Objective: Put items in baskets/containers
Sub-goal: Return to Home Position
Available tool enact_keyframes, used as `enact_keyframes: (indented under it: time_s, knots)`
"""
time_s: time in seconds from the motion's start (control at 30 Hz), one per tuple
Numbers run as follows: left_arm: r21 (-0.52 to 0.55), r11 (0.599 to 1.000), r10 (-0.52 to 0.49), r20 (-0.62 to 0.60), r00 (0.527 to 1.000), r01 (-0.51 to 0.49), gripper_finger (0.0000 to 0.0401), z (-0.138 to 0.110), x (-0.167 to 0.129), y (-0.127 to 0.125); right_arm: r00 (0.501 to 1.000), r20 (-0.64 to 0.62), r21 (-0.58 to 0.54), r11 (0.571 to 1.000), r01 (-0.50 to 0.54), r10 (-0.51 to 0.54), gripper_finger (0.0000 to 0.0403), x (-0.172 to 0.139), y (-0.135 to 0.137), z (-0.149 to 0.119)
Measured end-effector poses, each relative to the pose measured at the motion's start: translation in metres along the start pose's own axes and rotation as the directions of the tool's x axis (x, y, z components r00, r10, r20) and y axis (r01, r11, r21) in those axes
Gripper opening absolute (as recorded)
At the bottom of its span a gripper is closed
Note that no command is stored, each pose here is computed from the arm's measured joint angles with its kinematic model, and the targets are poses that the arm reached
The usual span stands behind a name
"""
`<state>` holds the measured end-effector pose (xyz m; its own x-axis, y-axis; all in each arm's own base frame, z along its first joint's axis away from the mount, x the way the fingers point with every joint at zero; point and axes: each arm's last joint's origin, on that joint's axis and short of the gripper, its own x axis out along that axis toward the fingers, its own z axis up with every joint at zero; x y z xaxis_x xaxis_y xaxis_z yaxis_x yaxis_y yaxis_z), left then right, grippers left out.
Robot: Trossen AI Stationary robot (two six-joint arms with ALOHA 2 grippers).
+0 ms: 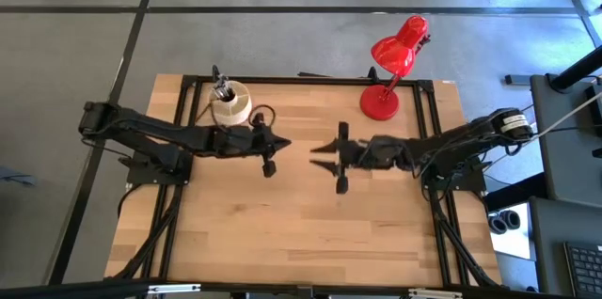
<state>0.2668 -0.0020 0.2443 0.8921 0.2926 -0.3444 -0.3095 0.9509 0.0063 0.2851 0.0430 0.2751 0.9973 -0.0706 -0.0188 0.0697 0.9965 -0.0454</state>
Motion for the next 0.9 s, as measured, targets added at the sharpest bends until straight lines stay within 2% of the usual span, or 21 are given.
enact_keyframes:
  time_s: [0.13, 0.23, 0.33, 0.47, 0.57, 0.7, 0.9]
  knots:
    - [0.031, 1.0, -0.003, 0.078, 0.997, 0.001, 0.0003, 0.019, -0.03, 0.009, 0.999, 0.039, -0.014, 0.999, 0.03, -0.029, 0.0129, -0.011, -0.013, 0.016]
    - [0.05, 0.999, -0.015, 0.135, 0.991, 0.009, 0.0003, 0.025, -0.052, 0.015, 0.999, 0.039, -0.037, 0.999, -0.025, 0.026, 0.0125, -0.024, -0.016, 0.026]
    - [0.047, 0.999, -0.032, 0.189, 0.982, 0.024, 0.0005, 0.012, -0.068, 0.02, 0.994, 0.05, -0.042, 0.994, -0.097, 0.099, 0.0106, -0.038, -0.017, 0.035]
    - [0.01, 0.998, -0.067, 0.224, 0.972, 0.066, 0.0002, -0.024, -0.077, 0.026, 0.985, 0.017, -0.074, 0.982, -0.172, 0.174, 0.0052, -0.05, -0.017, 0.039]
    - [-0.012, 0.995, -0.095, 0.261, 0.961, 0.102, 0.0003, -0.047, -0.084, 0.031, 0.978, -0.036, -0.095, 0.973, -0.209, 0.207, 0.001, -0.058, -0.018, 0.036]
    - [-0.023, 0.992, -0.109, 0.349, 0.931, 0.125, 0.0003, -0.06, -0.098, 0.037, 0.98, -0.014, -0.067, 0.978, -0.197, 0.197, 0.001, -0.069, -0.022, 0.017]
    - [-0.001, 0.992, -0.111, 0.432, 0.895, 0.124, 0.0005, -0.066, -0.116, 0.045, 0.984, 0.093, -0.004, 0.988, -0.156, 0.155, 0.0005, -0.097, -0.033, -0.014]
